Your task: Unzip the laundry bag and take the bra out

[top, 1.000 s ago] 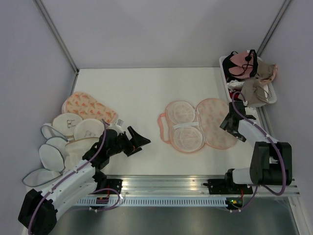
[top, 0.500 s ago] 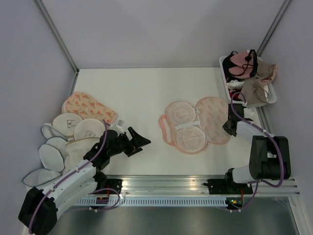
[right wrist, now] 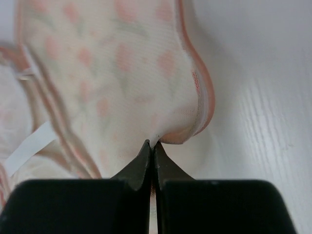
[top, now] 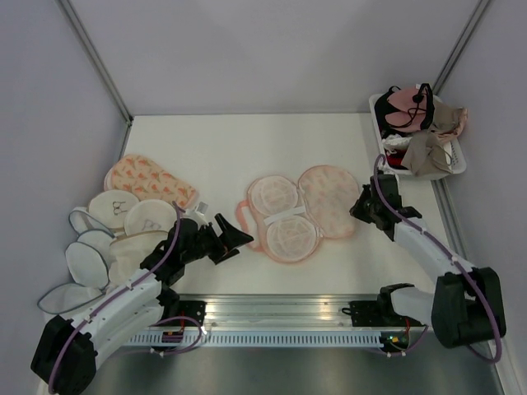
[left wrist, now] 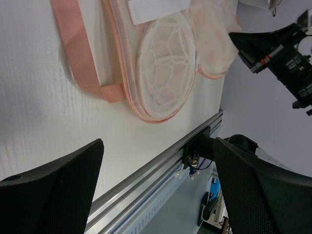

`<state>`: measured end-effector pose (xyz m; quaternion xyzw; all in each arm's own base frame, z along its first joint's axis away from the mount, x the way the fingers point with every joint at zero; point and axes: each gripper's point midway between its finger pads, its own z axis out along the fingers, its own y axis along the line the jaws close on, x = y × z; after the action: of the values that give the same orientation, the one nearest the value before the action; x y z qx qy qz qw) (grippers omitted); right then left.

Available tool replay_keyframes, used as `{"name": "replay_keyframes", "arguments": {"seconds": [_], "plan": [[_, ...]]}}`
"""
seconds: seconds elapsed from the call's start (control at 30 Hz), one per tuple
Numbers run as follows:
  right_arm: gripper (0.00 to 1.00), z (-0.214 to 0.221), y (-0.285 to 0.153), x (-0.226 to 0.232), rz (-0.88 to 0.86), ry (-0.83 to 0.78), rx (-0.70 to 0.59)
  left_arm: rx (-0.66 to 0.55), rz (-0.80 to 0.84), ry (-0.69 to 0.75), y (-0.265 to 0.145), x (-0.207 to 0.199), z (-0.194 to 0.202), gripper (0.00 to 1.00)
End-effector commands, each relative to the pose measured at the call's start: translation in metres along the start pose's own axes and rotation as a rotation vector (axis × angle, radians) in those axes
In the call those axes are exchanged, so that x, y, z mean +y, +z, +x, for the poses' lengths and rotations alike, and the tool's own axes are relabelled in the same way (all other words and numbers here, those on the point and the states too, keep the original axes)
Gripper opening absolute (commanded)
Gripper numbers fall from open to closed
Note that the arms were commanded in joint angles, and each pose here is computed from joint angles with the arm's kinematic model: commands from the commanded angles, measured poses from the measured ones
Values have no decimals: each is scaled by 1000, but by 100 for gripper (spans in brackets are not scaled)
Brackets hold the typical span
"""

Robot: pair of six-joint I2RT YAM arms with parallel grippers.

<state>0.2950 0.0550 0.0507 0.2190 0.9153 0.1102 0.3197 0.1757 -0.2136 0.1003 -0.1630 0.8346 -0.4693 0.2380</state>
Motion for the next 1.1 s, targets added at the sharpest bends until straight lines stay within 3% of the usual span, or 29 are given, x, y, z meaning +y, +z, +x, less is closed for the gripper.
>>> {"name": "replay_keyframes", "arguments": {"seconds": [0.0,0.13,0.33,0.6,0.77,0.83,0.9,0.97,1.07], "plan": [[0,-38,-46,53,-145,-118,-154,-27,31,8,-4,-16,-9,96],[1,-62,-82,90,-190,-254,-264,-39,10,8,-8,-15,-11,96],[0,-30,-86,144,-257,-595,-239,-51,-8,6,-12,-15,-13,96],[0,138,-64,186,-408,-1150,90,-103,-25,-12,-21,-12,-18,96],[0,219,-74,175,-506,-1312,255,-120,-40,-17,-25,-9,-19,96],[43,233,-79,171,-503,-1334,271,-127,-39,-17,-26,-9,-20,96],[73,231,-83,173,-501,-1318,250,-132,-43,-18,-26,-8,-21,96],[96,220,-101,189,-575,-1263,182,-135,-40,-15,-26,-11,-22,96],[98,193,-143,215,-726,-1142,49,-132,-37,-8,-26,-13,-23,96]]}}
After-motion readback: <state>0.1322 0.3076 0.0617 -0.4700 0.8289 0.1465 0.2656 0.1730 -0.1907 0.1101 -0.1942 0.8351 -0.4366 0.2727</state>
